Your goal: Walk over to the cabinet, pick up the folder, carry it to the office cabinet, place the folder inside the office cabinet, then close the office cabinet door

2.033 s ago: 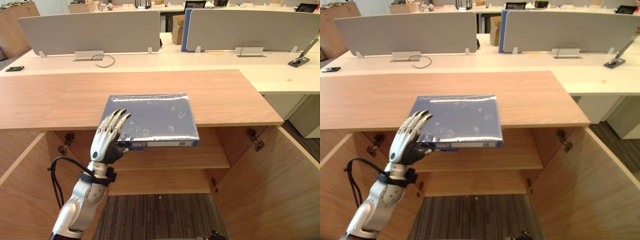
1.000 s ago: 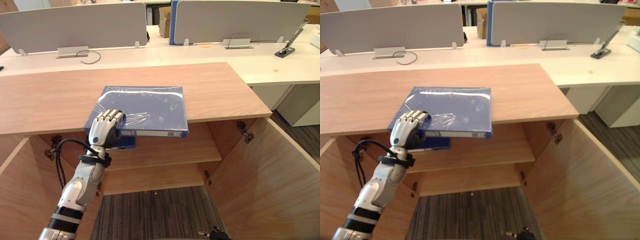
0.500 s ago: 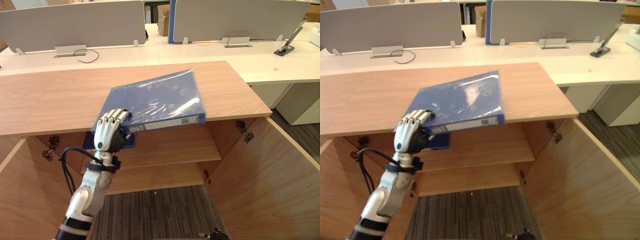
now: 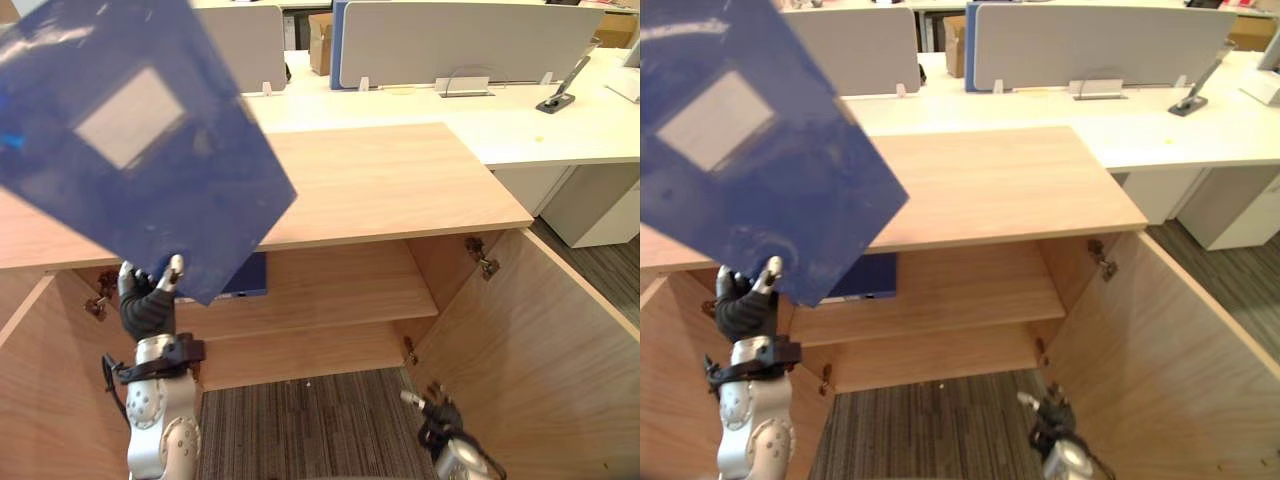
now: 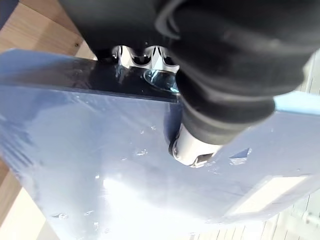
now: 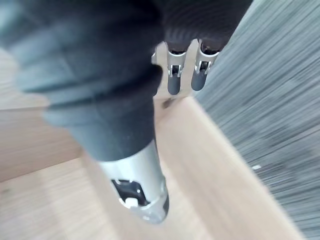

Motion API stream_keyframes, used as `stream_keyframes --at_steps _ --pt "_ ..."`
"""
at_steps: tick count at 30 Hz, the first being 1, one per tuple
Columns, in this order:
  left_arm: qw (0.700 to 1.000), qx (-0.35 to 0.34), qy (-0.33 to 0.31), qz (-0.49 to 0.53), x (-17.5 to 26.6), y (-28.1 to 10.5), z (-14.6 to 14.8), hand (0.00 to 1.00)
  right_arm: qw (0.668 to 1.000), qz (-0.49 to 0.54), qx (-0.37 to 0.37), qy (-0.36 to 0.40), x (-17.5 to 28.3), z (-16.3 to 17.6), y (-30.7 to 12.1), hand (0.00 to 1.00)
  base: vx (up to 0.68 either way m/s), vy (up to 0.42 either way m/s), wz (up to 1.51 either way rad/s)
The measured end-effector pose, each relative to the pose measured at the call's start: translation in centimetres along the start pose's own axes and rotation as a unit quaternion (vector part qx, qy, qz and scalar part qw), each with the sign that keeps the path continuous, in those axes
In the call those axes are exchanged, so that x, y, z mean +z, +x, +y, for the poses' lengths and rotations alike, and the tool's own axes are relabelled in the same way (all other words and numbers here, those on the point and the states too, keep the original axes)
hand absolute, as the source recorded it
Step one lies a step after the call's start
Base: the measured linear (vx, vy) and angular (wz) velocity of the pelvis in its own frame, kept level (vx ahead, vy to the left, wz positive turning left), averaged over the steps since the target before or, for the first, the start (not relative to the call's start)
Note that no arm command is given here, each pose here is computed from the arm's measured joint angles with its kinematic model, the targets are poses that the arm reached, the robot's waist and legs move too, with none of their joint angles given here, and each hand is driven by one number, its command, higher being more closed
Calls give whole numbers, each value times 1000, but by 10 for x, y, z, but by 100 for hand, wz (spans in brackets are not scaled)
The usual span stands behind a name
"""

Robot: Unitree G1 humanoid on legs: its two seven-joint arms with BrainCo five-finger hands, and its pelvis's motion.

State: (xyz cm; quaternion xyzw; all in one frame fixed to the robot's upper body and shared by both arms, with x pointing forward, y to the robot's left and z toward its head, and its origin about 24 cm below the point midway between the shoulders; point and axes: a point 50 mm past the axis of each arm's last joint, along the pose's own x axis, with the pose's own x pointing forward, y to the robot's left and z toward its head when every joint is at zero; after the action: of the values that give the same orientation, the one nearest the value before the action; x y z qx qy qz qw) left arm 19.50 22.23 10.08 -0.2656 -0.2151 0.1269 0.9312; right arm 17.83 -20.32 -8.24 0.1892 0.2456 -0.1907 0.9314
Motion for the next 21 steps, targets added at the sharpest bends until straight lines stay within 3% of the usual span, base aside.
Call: stream_keyframes --at_steps 3,9,15,21 --pt "999 -1 -46 -17 8 -6 2 100 993 -101 47 44 42 19 -3 0 -42 1 4" --pt "998 -7 -59 -33 10 -9 5 100 960 -224 128 110 98 41 -20 0 -45 2 2" --pt "1000 11 -23 -9 0 -11 18 100 908 -325 234 124 152 71 -37 0 -42 0 1" --pt "999 4 18 46 -22 -12 22 100 852 -362 347 151 189 109 -45 0 -21 0 1"
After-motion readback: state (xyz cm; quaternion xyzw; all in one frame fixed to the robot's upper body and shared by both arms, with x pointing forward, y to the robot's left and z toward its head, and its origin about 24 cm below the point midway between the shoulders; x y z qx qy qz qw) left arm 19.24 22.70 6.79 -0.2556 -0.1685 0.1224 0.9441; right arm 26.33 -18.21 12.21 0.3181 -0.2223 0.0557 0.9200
